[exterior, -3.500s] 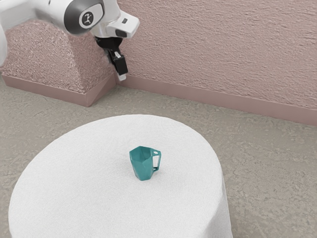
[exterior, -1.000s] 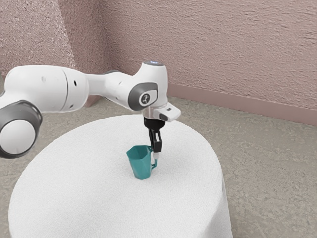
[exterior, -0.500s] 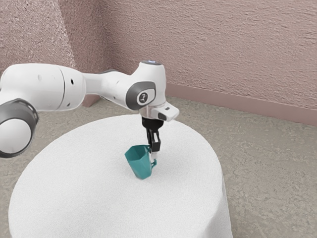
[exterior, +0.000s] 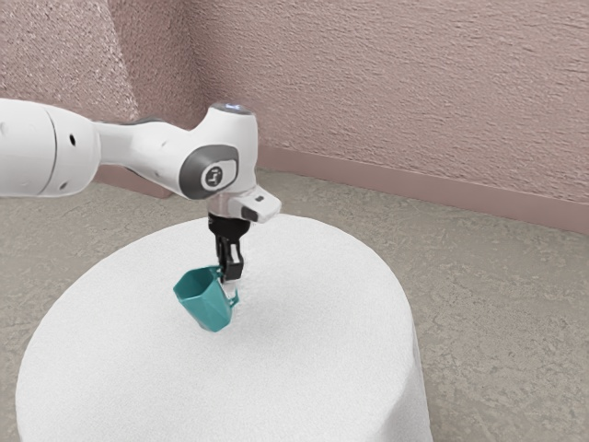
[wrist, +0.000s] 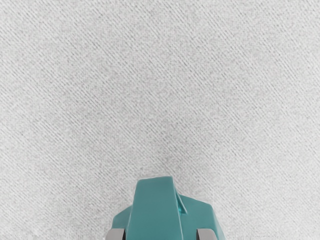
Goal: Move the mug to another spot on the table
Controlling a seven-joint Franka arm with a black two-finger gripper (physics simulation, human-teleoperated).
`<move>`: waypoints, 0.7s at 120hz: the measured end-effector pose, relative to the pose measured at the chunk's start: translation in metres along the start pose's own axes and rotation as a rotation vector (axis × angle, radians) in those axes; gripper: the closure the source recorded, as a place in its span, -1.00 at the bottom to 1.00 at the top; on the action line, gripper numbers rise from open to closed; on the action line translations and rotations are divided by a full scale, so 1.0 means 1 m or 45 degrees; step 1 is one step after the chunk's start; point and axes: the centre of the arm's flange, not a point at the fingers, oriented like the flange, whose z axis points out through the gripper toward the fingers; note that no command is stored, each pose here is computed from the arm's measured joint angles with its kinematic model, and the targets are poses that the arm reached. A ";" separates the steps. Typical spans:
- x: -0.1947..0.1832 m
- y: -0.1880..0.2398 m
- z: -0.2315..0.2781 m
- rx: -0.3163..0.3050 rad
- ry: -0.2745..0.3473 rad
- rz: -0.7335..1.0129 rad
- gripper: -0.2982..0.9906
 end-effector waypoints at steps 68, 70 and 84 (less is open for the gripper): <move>-0.009 -0.009 0.056 -0.082 -0.101 -0.061 0.38; -0.008 -0.008 0.057 -0.082 -0.101 -0.061 0.36; -0.007 -0.008 0.058 -0.083 -0.100 -0.063 0.02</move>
